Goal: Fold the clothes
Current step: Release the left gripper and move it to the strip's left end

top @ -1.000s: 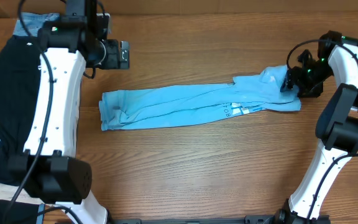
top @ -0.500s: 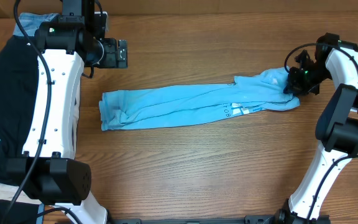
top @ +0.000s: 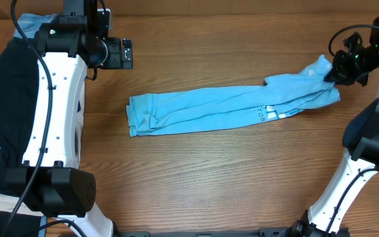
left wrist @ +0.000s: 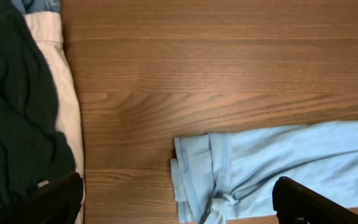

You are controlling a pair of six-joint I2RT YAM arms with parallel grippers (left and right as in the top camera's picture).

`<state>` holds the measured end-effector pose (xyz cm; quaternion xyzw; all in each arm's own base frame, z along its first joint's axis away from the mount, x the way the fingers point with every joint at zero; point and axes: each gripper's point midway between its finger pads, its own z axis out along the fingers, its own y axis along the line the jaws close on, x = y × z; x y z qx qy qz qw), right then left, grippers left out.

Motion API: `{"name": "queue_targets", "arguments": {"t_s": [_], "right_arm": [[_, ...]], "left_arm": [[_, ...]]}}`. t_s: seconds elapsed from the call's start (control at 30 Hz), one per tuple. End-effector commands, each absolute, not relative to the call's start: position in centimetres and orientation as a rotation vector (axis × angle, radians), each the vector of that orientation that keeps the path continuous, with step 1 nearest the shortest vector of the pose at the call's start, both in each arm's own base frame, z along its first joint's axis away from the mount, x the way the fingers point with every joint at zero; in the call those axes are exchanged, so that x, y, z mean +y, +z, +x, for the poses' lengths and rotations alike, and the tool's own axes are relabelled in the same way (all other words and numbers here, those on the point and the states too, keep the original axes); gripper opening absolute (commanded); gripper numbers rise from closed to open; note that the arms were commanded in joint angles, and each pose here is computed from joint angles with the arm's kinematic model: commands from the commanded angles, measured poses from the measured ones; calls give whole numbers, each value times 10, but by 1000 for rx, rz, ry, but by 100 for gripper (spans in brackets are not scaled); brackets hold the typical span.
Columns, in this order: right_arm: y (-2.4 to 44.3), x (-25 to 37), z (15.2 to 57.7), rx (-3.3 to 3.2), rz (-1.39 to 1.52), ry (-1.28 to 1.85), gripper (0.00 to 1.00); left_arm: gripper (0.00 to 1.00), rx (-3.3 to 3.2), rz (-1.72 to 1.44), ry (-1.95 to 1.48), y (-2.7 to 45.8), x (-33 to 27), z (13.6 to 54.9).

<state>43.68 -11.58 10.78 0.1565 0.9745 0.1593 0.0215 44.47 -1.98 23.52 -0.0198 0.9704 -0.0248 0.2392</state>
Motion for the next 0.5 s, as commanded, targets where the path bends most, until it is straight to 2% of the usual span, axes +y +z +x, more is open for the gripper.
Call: {"name": "queue_targets", "arguments": {"t_s": [0.0,0.27,0.47], "right_arm": [[127,-91,442,2998,375,575,4],[126,-84,446,3000,347,553,4],[121,-112,445,3003,441,410,4]], "left_arm": [[100,2620,-94,-64,247,-6,447],[100,2639,-103,-76,244,-4,443],[100,2668,-86,-70,241,-3,436]]}}
